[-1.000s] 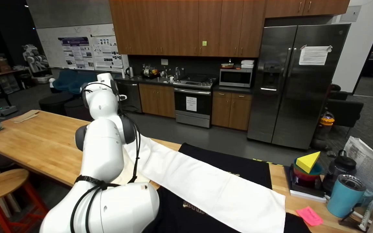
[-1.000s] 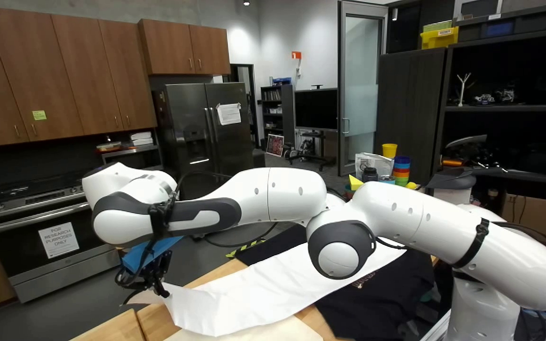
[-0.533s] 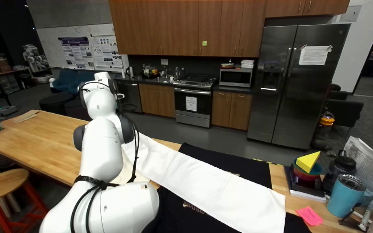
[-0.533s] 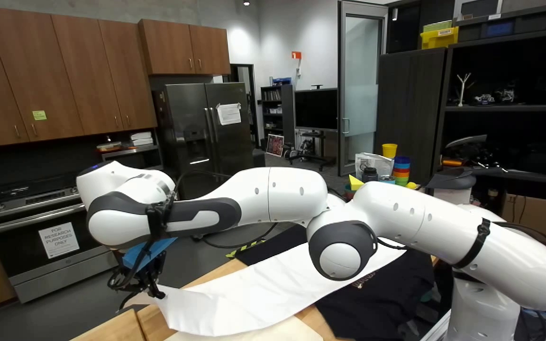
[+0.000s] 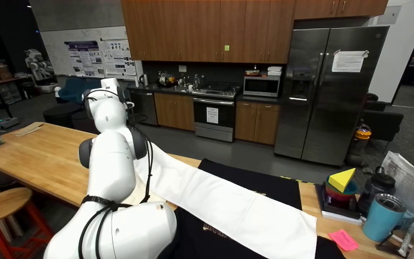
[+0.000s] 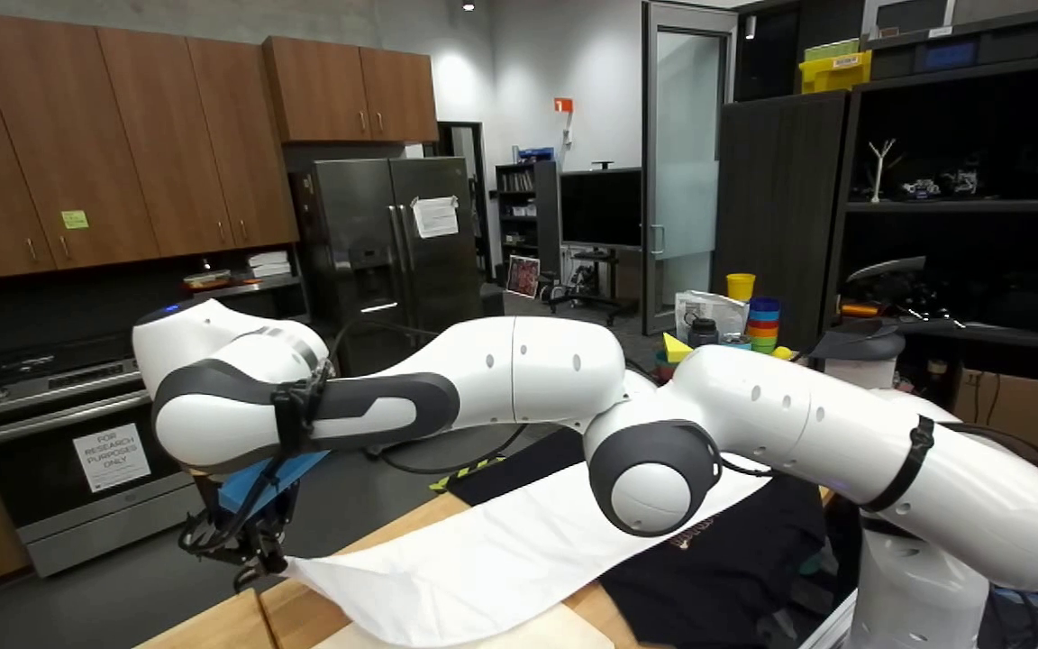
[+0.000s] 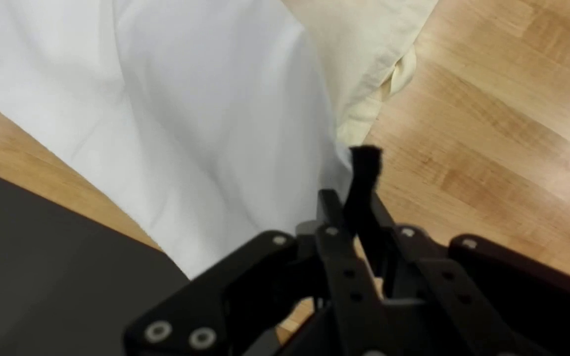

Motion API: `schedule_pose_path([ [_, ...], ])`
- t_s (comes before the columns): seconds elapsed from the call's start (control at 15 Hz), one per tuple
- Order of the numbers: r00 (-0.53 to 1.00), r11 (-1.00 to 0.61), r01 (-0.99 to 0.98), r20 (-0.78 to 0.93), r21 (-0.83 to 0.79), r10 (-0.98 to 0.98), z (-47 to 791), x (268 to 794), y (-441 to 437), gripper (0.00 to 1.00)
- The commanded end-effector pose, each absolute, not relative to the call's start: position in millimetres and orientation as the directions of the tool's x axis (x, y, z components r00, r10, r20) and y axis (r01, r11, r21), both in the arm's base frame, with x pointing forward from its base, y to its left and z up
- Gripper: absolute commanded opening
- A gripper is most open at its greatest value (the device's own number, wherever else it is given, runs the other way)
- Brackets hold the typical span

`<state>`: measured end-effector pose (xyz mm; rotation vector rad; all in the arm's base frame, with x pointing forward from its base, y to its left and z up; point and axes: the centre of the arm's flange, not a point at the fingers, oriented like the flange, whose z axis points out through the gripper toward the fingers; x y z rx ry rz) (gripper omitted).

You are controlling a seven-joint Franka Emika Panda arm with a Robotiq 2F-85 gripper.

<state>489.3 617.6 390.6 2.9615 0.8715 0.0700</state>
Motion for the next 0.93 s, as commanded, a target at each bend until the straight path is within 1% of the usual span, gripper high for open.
schedule_pose_path([
  [0.0,0.779,-0.782,0.622,0.082,0.028,0.622,402.0,432.7,576.7,0.48],
  [0.2,0.715,-0.724,0.687,0.126,0.051,0.688,420.9,414.3,587.8,0.69],
  [0.33,0.674,-0.678,0.729,0.078,0.094,0.735,429.9,402.6,592.3,0.82],
  [0.4,0.666,-0.665,0.738,0.039,0.116,0.745,432.3,397.9,591.7,0.90],
  [0.47,0.687,-0.674,0.717,-0.017,0.179,0.727,430.1,396.2,588.6,0.95],
  [0.53,0.716,-0.691,0.683,-0.033,0.235,0.697,427.0,398.6,586.9,1.00],
  [0.87,0.766,-0.650,0.567,-0.034,0.506,0.642,409.6,438.2,564.9,1.00],
])
